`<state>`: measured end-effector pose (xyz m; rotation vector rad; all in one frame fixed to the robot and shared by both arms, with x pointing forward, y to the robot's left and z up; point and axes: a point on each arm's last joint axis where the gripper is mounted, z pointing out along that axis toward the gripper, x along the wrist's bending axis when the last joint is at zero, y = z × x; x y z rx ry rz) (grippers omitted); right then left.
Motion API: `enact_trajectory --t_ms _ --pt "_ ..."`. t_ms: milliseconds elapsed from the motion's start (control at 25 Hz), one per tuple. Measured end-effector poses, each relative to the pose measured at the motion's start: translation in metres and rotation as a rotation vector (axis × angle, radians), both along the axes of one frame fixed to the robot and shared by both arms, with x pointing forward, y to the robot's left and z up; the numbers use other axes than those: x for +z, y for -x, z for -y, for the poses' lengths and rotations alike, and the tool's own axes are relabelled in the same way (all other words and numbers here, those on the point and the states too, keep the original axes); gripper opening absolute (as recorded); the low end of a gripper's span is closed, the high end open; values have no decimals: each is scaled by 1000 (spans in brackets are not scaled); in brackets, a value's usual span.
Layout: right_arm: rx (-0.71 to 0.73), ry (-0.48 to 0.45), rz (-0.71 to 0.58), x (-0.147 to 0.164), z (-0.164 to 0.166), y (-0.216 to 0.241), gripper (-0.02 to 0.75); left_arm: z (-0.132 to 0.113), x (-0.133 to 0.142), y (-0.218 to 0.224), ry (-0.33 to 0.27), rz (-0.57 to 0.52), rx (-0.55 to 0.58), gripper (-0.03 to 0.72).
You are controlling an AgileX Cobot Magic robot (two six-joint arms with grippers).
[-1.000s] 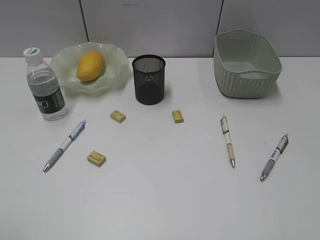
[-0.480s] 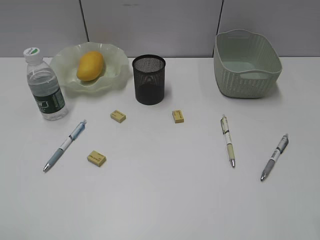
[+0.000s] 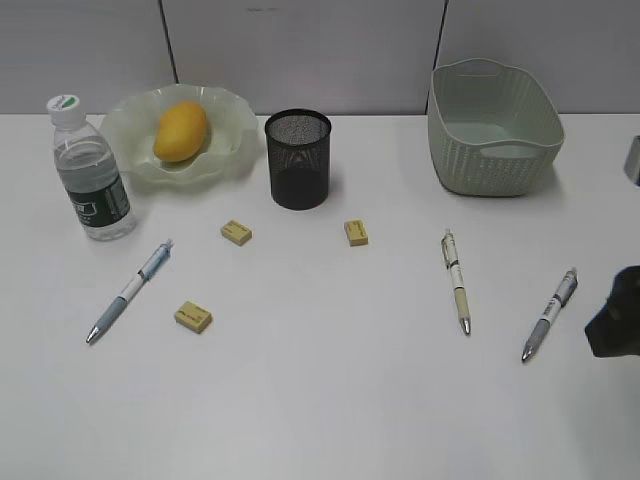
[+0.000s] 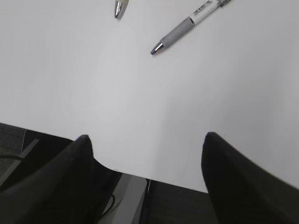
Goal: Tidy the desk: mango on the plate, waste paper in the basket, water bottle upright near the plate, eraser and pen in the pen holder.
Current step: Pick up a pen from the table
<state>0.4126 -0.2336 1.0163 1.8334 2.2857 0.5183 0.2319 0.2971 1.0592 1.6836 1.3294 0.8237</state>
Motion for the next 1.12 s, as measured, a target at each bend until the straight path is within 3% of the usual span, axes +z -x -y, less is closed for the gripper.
enact_trajectory --t_ms 360,640,840,1120 --pt "-152 22 -190 -33 -20 -74 566 0 0 0 0 2 0 512" --pt "-355 16 -274 -61 1 -123 520 0 0 0 1 2 -1 500" --pt "-532 0 -333 -87 18 -137 512 0 0 0 1 2 -1 500" --pt "-645 -22 -347 -111 19 -146 482 0 0 0 1 2 -1 498"
